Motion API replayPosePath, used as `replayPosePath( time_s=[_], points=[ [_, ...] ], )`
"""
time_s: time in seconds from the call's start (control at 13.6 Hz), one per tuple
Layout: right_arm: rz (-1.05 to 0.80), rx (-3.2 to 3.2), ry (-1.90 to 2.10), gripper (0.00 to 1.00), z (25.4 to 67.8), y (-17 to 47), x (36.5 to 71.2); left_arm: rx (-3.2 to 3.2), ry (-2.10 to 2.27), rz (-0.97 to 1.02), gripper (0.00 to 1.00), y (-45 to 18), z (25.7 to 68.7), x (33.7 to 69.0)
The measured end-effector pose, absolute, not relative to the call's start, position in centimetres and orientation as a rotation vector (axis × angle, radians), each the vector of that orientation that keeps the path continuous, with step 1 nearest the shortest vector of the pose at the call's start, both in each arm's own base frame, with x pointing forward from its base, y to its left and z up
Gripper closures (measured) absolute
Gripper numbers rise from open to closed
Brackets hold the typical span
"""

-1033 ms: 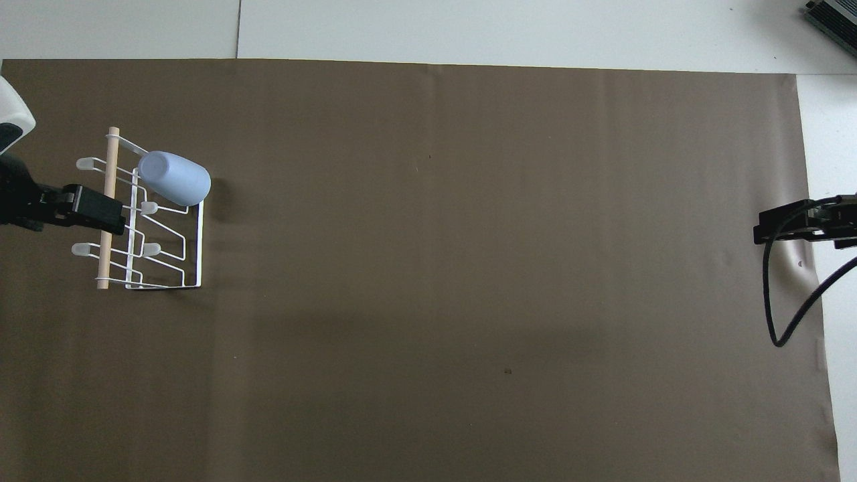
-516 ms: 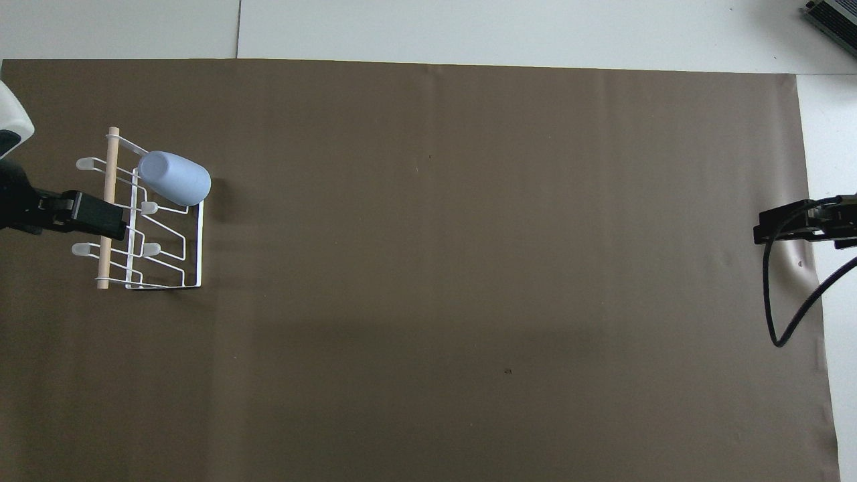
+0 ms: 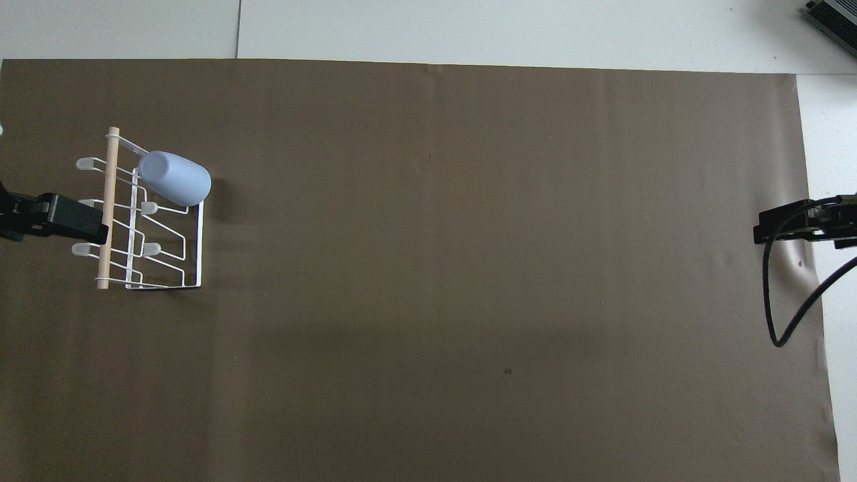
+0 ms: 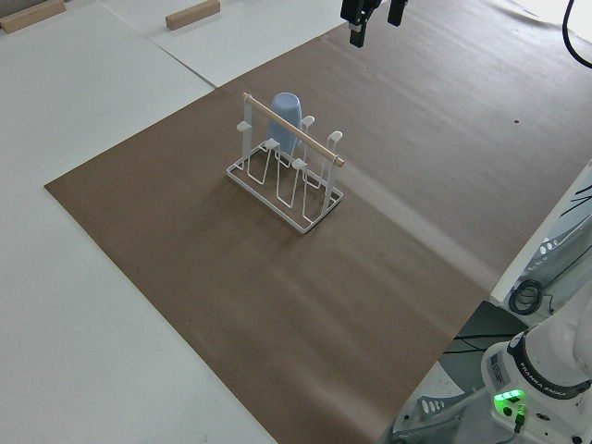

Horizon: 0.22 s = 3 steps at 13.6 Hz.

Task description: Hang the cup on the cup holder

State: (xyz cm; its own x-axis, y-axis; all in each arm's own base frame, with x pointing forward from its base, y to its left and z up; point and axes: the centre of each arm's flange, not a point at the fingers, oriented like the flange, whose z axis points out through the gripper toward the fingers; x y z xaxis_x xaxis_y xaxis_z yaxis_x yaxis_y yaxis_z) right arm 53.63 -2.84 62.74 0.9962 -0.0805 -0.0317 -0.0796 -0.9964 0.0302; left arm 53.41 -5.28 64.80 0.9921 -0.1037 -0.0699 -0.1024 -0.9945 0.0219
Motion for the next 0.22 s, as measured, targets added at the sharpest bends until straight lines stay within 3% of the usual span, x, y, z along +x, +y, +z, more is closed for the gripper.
replayPosePath(
  time_s=[0.22],
  points=[
    [-0.051, 3.11, -0.125, 0.0, 62.74, -2.83, 53.63, 3.115, -0.175, -0.119, 0.0, -5.75, 64.72, 53.32]
  ],
)
